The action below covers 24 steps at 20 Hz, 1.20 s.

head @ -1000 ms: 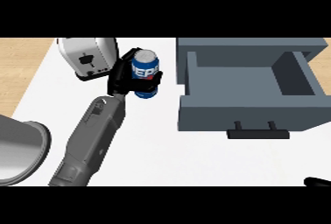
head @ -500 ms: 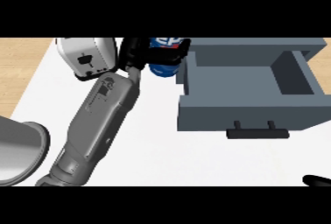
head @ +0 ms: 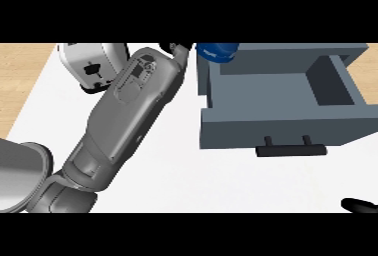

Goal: Pick up the can, place it into the drawer and close the drawer

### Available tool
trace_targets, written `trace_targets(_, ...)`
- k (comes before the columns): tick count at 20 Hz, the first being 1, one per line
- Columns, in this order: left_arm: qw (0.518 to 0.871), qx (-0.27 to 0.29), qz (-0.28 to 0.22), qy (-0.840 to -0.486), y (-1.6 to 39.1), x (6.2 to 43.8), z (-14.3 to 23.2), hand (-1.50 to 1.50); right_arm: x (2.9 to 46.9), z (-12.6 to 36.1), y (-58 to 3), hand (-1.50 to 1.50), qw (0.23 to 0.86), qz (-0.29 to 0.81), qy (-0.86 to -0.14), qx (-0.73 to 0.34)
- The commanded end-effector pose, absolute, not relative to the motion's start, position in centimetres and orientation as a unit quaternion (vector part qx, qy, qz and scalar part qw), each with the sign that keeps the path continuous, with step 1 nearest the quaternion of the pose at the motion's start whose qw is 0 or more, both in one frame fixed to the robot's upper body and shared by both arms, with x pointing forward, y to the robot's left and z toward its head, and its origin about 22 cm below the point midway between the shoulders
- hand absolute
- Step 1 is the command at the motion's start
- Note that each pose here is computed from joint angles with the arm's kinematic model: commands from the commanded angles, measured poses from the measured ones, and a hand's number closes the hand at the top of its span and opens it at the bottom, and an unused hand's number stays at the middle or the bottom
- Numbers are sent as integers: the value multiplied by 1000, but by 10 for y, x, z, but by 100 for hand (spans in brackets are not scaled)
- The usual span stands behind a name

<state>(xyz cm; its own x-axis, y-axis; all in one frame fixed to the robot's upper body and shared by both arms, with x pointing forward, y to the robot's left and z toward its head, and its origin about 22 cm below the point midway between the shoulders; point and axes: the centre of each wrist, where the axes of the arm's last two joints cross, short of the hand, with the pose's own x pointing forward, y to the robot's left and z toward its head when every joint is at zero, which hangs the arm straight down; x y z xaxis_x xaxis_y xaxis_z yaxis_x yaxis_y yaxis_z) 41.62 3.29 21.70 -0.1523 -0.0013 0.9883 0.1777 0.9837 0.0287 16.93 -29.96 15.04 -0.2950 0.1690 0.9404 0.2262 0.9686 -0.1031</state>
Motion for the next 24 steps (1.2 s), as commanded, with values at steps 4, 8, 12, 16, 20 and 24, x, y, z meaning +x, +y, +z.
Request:
trace_targets(4, 657, -42, -86, -748, 7, 425, 240, 150, 172, 162, -296, -150, 580, -20, -805, -122)
trace_targets(8, 659, -25, -83, -747, -14, 422, 262, 150, 171, 164, -301, -150, 581, -15, -806, -110)
trace_targets(12, 664, -19, -96, -741, -18, 428, 269, 150, 174, 164, -293, -150, 571, -25, -814, -106)
trace_targets(16, 661, 1, -95, -744, -15, 432, 248, 150, 176, 163, -290, -150, 574, -13, -811, -110)
trace_targets(20, 656, 18, -80, -750, -17, 432, 245, 150, 188, 174, -299, -150, 569, -10, -815, -108)
trace_targets(24, 659, 51, -53, -749, -23, 432, 253, -150, 189, 175, -293, -150, 570, 6, -815, -100)
